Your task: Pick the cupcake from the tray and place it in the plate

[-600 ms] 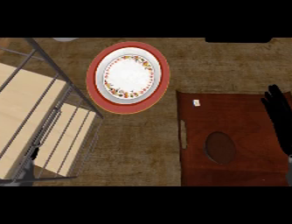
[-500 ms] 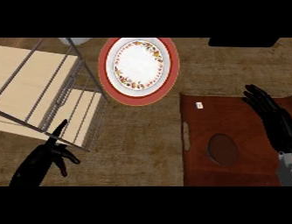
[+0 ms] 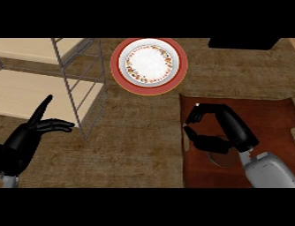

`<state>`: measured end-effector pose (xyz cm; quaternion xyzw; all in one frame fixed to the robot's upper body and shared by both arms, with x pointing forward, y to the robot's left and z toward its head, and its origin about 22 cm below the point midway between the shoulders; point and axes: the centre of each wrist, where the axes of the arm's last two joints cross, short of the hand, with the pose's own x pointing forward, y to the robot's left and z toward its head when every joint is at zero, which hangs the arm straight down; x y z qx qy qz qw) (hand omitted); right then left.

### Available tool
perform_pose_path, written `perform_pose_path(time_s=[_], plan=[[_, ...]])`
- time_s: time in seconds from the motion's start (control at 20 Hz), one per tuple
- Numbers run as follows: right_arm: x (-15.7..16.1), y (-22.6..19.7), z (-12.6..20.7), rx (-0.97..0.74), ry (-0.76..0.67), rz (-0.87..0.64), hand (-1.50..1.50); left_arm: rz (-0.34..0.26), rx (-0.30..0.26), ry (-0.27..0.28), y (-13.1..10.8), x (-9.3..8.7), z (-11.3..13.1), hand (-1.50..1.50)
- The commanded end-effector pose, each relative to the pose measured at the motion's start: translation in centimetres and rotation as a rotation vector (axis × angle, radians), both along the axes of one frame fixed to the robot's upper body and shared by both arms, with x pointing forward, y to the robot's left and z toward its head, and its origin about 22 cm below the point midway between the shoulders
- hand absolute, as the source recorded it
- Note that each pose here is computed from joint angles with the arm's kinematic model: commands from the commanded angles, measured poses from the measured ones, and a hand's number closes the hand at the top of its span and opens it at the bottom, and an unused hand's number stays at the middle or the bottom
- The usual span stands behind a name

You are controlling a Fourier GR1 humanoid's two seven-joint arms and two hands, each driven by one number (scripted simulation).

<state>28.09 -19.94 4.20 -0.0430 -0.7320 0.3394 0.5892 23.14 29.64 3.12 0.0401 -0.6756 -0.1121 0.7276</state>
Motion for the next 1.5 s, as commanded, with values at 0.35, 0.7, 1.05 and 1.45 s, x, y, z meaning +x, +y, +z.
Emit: perform_pose_path(time_s=[0.35, 0.7, 1.05, 1.45], plan=[[-6.5, 8.2, -3.9, 0.305, -0.191, -0.070, -1.50, 0.040, 0.006, -0.249, -0.9, 4.5, 7.0, 0.00], [-5.4, 3.7, 1.7, -0.048, -0.250, -0.113, -1.50, 0.048, 0.007, -0.232, -0.5, 4.2, 6.9, 0.00], [-4.9, 0.8, 4.2, -0.531, -0.019, -0.145, -1.50, 0.045, 0.016, -0.234, 0.3, 3.7, 7.4, 0.00], [-5.8, 3.2, 7.4, -0.829, 0.242, -0.073, -1.50, 0.031, -0.004, -0.247, -1.0, 4.1, 7.7, 0.00]])
